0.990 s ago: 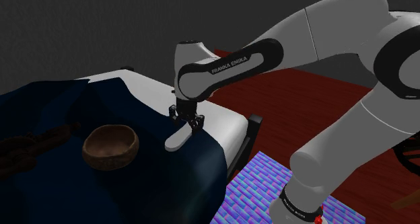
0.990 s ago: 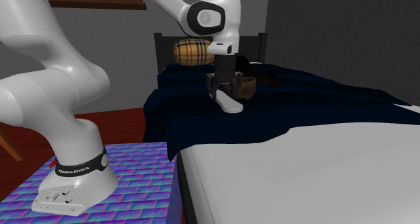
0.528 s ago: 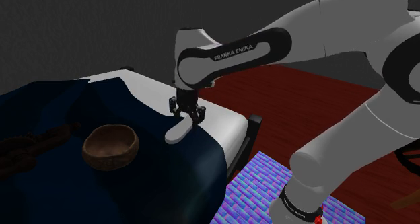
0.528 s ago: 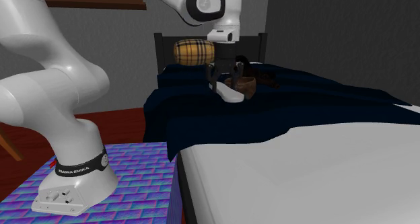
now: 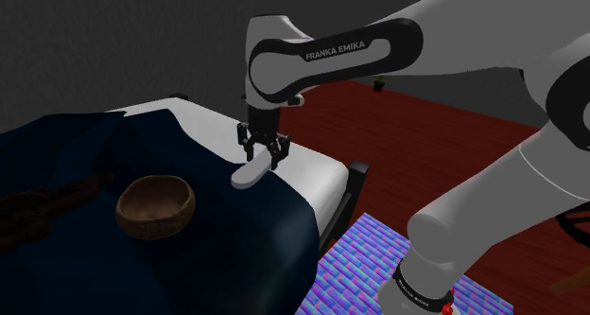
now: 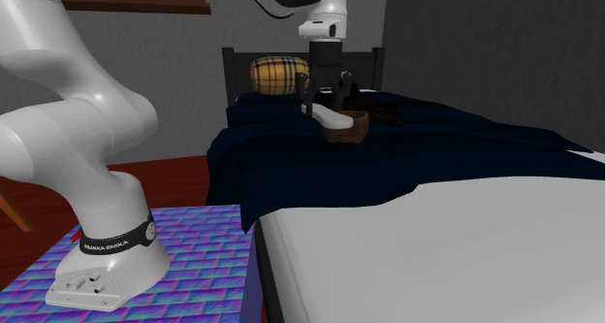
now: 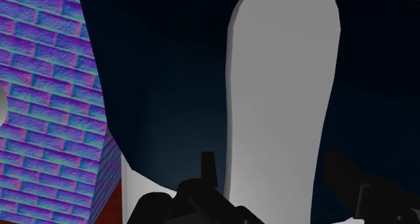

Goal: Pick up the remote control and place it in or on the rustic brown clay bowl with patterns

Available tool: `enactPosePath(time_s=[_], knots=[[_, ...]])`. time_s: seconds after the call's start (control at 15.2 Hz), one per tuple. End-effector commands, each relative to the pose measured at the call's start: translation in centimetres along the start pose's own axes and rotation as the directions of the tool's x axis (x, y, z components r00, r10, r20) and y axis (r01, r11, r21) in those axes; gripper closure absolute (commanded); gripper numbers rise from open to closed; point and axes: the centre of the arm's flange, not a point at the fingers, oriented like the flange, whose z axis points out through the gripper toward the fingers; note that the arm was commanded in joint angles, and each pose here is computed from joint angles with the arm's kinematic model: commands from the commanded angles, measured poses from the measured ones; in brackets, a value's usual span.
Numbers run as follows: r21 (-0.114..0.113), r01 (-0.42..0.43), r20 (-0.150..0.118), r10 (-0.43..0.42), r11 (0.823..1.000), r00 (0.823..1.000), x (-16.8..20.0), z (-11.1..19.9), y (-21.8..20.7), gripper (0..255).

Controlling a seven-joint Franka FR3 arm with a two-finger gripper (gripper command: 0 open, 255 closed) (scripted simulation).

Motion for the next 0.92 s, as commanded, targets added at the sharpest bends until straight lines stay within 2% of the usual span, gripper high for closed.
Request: enactPosePath(time_s=[0.0, 0.26, 0.86], knots=[[0.000, 0.000, 0.000, 0.000, 1.000, 1.000, 0.1, -1.1, 0.1, 255], [0.000, 0.000, 0.000, 0.000, 1.000, 1.000, 0.1, -2.9, 0.2, 255], [0.000, 0.000, 0.000, 0.000, 1.000, 1.000, -8.4, -3.5, -8.1, 255]])
